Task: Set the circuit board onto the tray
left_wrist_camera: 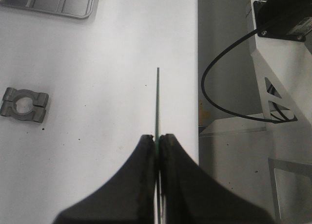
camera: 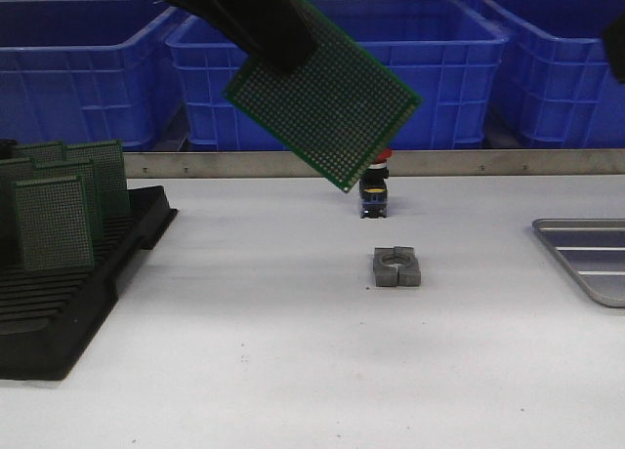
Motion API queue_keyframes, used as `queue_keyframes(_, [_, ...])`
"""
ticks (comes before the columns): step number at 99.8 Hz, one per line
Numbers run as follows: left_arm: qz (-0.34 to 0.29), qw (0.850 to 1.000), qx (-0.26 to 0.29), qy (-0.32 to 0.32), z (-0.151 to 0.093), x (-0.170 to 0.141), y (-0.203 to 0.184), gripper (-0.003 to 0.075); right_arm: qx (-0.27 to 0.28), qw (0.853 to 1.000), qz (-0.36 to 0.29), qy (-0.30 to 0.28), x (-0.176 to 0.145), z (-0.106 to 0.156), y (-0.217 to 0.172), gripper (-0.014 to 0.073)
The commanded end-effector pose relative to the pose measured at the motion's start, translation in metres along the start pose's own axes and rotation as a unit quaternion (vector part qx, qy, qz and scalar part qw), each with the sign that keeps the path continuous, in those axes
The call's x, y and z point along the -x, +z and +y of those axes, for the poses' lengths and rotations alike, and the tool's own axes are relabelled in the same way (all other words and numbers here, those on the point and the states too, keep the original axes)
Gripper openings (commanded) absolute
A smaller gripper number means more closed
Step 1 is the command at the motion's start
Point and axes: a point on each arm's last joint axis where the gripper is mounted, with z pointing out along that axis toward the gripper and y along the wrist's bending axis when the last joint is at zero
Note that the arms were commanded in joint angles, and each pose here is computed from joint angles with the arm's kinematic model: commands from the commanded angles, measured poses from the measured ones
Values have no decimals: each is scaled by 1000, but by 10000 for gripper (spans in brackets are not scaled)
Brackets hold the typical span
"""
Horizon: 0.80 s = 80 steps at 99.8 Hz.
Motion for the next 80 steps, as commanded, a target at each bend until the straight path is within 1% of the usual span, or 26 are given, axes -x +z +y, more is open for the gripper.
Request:
queue_keyframes(1, [-33, 999, -21, 14, -19, 16, -16, -20, 35, 997, -32, -67, 22, 5, 9, 472])
queue_keyframes(8, [-35, 999, -20, 14, -19, 16, -16, -20, 76, 992, -25, -102, 26, 9, 19, 472])
queue_keyframes(13, [-35, 999, -20, 14, -19, 16, -16, -20, 105, 985, -24, -136, 30, 12, 27, 472])
queue_keyframes(21, [-35, 999, -20, 14, -19, 16, -16, -20, 140, 976, -27, -164, 37, 13, 39, 472])
queue_keyframes(32, [-35, 999, -20, 14, -19, 16, -16, -20, 184, 962, -11, -200, 41, 12, 58, 472])
queue_keyframes(38, [-35, 999, -20, 14, -19, 16, -16, -20, 208, 957, 2, -203, 43, 11, 68, 472])
queue_keyframes(54, [-35, 999, -20, 14, -19, 16, -16, -20, 242, 951, 26, -190, 52, 5, 93, 472])
queue_keyframes(62, [-35, 999, -20, 14, -19, 16, -16, -20, 267, 945, 36, -185, 54, 5, 101, 463])
queue_keyframes(67, [-35, 999, -20, 14, -19, 16, -16, -20, 286, 940, 42, -183, 55, 6, 105, 432])
queue_keyframes(72, [-35, 999, -19, 15, -19, 16, -16, -20, 301, 935, 46, -179, 55, 6, 108, 365])
queue_keyframes(74, [-35, 999, -19, 15, -19, 16, -16, -20, 306, 934, 49, -177, 55, 7, 109, 312])
queue_keyframes(79, [-34, 999, -19, 16, -19, 16, -16, -19, 312, 932, 51, -176, 54, 7, 109, 221])
queue_keyframes(80, [-34, 999, -19, 16, -19, 16, -16, -19, 313, 932, 52, -176, 54, 7, 110, 190])
